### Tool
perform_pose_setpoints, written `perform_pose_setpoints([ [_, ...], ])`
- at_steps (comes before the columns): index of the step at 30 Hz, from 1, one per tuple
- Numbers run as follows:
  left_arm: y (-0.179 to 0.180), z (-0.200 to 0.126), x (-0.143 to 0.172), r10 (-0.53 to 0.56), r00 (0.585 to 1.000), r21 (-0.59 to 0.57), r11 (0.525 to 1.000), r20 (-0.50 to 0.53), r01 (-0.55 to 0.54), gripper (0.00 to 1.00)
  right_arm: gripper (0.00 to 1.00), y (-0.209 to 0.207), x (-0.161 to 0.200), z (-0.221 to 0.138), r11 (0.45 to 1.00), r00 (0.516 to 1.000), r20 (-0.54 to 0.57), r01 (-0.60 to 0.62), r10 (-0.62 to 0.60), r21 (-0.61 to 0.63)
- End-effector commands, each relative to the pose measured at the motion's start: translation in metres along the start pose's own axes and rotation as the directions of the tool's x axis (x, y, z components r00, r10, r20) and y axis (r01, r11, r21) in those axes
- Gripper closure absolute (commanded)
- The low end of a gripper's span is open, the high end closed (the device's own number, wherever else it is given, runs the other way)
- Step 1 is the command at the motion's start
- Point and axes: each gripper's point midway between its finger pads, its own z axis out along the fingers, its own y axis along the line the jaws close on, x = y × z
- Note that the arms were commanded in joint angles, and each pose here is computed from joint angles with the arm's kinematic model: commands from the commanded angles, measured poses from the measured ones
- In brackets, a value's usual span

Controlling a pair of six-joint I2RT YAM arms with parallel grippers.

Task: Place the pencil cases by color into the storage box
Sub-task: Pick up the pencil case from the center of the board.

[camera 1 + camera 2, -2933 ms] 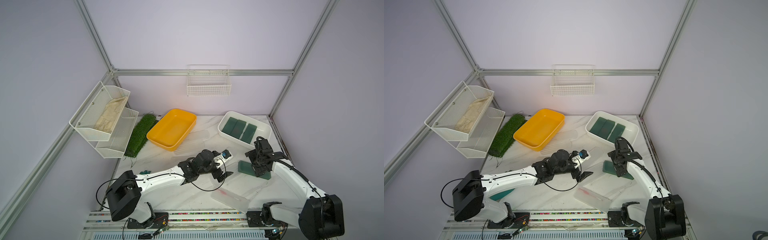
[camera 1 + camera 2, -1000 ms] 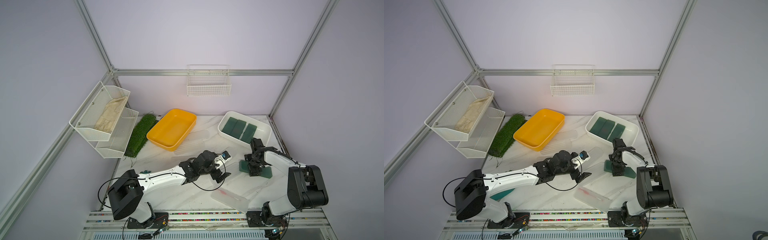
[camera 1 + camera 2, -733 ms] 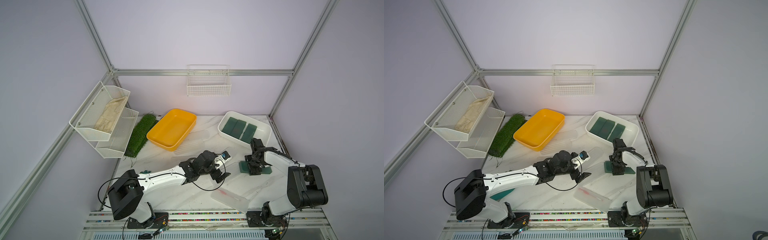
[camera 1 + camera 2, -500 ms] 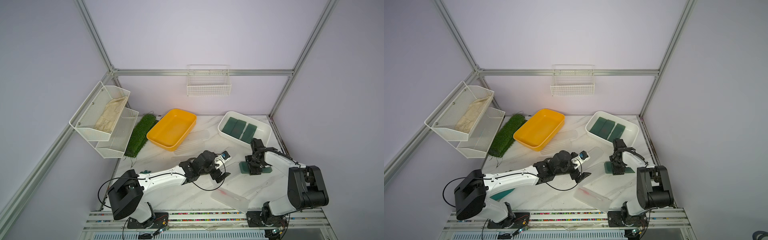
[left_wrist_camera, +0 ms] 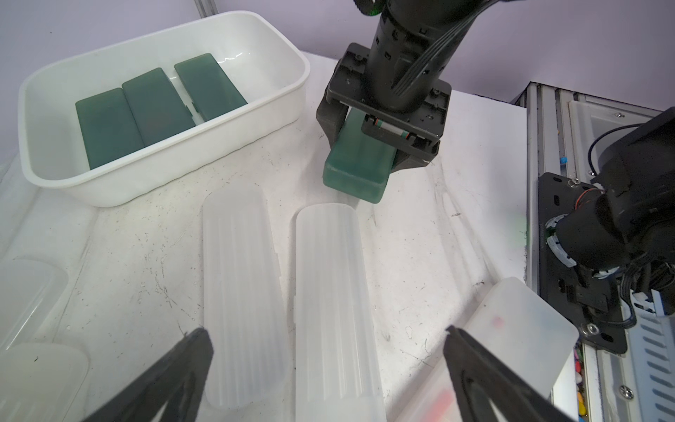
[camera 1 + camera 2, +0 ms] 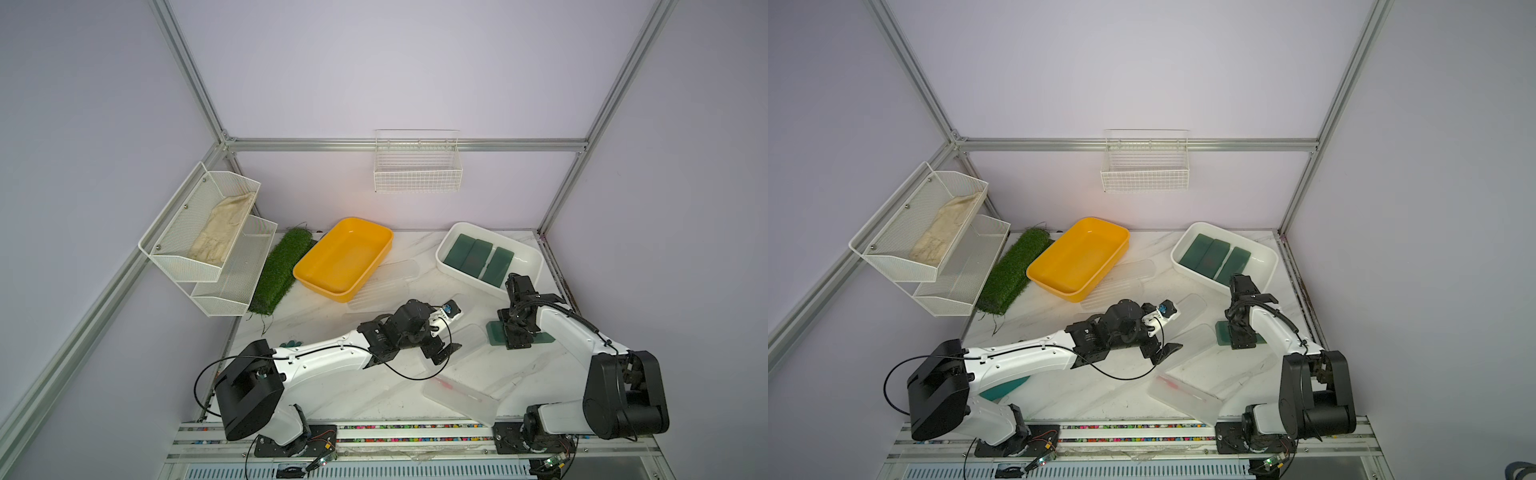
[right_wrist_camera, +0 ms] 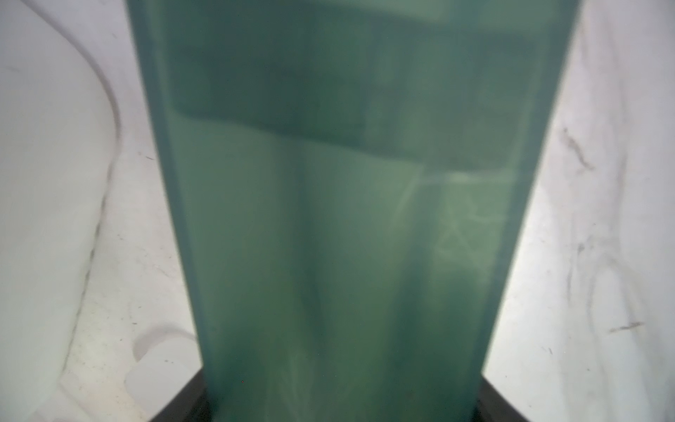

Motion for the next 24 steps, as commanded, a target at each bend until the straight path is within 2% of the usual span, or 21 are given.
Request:
perform_pose_setpoints([
  [1,-0.001,-0.018,-0.054,-0.013,0.991,0.009,1.000,0.135,0.012,0.00,0.38,0.015,-0.020,-0.030,0.997,0.995,0.091,-0.042,0.048,-0.066],
  [12,-0.002,-0.020,-0.063,-0.029,0.988,0.027,0.999,0.155,0.025,0.00,0.40,0.064,-0.042,-0.076,0.970,0.958,0.238,0.194,-0.156,-0.144],
  [17,-0.001,-0.021,-0.064,-0.036,0.987,0.028,0.999,0.158,0.032,0.00,0.39,0.104,-0.045,-0.080,0.927,0.905,0.297,0.352,-0.303,-0.127],
  [22,0.001,-0.023,-0.063,-0.041,0.987,0.023,0.999,0.158,0.038,0.00,0.39,0.142,-0.051,-0.087,0.882,0.850,0.365,0.452,-0.381,-0.132],
  [24,0.002,-0.024,-0.063,-0.042,0.987,0.021,0.999,0.158,0.039,0.00,0.39,0.162,-0.051,-0.086,0.842,0.804,0.403,0.523,-0.437,-0.130],
])
